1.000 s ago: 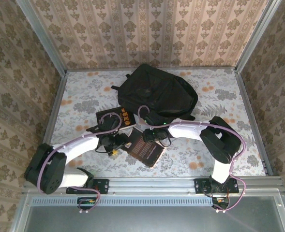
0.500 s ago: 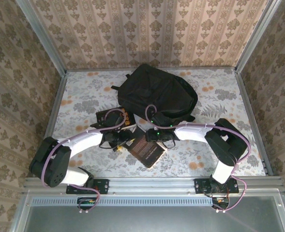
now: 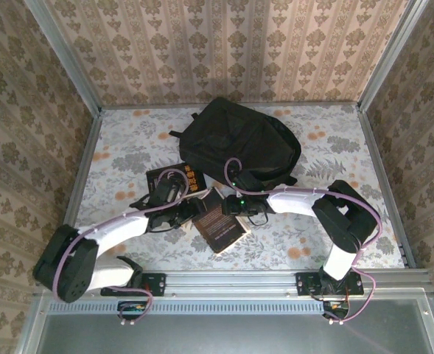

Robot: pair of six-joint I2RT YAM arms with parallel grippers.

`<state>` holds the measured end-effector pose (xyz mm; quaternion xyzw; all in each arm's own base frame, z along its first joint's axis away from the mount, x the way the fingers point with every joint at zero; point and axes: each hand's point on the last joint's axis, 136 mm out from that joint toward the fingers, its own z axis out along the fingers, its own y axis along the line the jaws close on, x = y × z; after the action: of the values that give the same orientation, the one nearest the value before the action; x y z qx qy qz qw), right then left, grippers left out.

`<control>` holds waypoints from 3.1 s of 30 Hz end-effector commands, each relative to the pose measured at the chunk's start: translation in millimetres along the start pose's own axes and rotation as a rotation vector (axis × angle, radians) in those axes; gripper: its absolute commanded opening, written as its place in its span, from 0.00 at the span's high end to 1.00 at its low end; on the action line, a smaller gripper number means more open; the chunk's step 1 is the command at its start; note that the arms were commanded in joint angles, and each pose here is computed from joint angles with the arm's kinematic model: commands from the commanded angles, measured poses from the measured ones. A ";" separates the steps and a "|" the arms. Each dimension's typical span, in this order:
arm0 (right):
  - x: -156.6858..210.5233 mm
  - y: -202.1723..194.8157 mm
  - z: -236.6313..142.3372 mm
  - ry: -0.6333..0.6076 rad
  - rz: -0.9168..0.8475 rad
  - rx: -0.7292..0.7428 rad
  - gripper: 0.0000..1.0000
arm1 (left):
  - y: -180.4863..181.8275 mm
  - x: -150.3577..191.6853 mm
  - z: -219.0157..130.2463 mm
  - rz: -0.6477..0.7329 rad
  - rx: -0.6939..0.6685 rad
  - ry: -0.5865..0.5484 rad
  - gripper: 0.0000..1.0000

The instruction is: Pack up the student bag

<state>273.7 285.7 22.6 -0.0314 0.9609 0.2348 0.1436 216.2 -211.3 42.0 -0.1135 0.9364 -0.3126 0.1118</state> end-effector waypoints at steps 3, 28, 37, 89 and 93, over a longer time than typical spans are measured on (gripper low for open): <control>31.6 -11.3 6.8 0.126 0.010 0.003 0.49 | -17.0 -13.5 12.3 0.051 0.019 0.012 0.29; 6.3 35.9 -41.4 0.073 0.021 -0.229 1.00 | -11.6 -13.3 -18.3 0.122 -0.052 -0.012 0.14; -9.0 47.4 -55.9 0.046 0.137 -0.397 1.00 | 2.8 -5.9 -48.6 0.107 -0.003 -0.056 0.04; -49.5 112.3 -184.4 -0.406 0.290 -0.925 0.00 | -117.3 -79.6 -220.0 -0.011 0.634 -0.771 1.00; -50.4 138.7 -200.9 -0.421 0.309 -1.031 0.00 | -128.1 -93.2 -239.7 -0.066 0.696 -0.845 1.00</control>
<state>246.5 312.8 220.1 0.0752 0.7326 0.6356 0.2318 248.7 -162.1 258.0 -0.1881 0.7256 -0.4917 0.4431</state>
